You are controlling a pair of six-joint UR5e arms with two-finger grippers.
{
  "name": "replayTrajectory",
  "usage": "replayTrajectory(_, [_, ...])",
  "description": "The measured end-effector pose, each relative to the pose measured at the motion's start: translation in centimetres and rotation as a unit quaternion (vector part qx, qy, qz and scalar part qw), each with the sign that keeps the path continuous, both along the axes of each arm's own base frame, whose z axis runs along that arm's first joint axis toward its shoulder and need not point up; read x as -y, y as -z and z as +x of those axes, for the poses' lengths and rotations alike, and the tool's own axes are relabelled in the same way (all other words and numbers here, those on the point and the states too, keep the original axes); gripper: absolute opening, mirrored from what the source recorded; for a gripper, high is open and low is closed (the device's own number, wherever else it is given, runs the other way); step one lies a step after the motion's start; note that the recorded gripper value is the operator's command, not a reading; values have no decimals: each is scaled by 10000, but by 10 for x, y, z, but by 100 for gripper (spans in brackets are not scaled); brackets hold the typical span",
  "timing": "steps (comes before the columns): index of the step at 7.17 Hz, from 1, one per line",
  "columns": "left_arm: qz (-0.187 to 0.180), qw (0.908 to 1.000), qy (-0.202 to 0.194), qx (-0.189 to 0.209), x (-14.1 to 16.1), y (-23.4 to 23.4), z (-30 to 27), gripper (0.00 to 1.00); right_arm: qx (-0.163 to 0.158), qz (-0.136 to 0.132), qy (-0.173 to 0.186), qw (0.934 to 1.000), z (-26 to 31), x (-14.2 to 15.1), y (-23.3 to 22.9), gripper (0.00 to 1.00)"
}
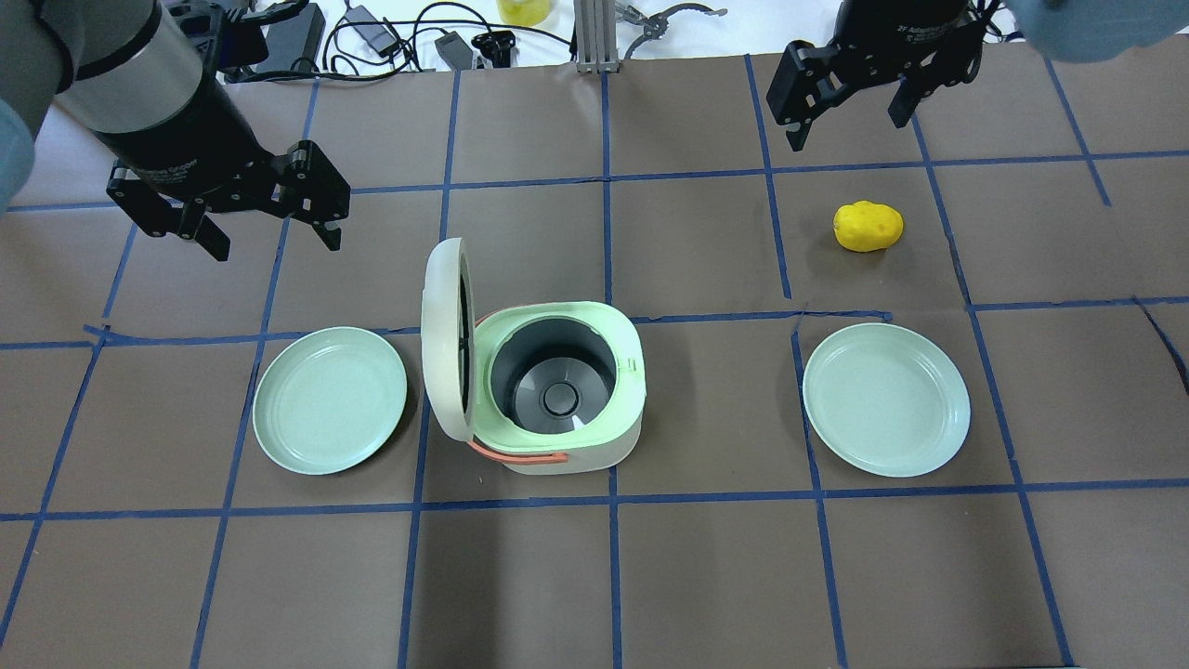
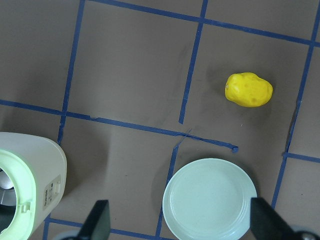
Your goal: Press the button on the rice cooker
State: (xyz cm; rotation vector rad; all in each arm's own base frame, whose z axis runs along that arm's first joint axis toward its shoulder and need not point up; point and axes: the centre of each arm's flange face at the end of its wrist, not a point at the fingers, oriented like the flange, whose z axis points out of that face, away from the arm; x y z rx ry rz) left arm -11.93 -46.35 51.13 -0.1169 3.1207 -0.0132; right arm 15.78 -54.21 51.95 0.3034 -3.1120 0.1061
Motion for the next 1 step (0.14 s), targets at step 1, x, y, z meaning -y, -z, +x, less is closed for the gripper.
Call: replayTrajectory(1, [0,10000,0,0,0,0,0,100,8,-22,74,10000,-1,0,-3,100])
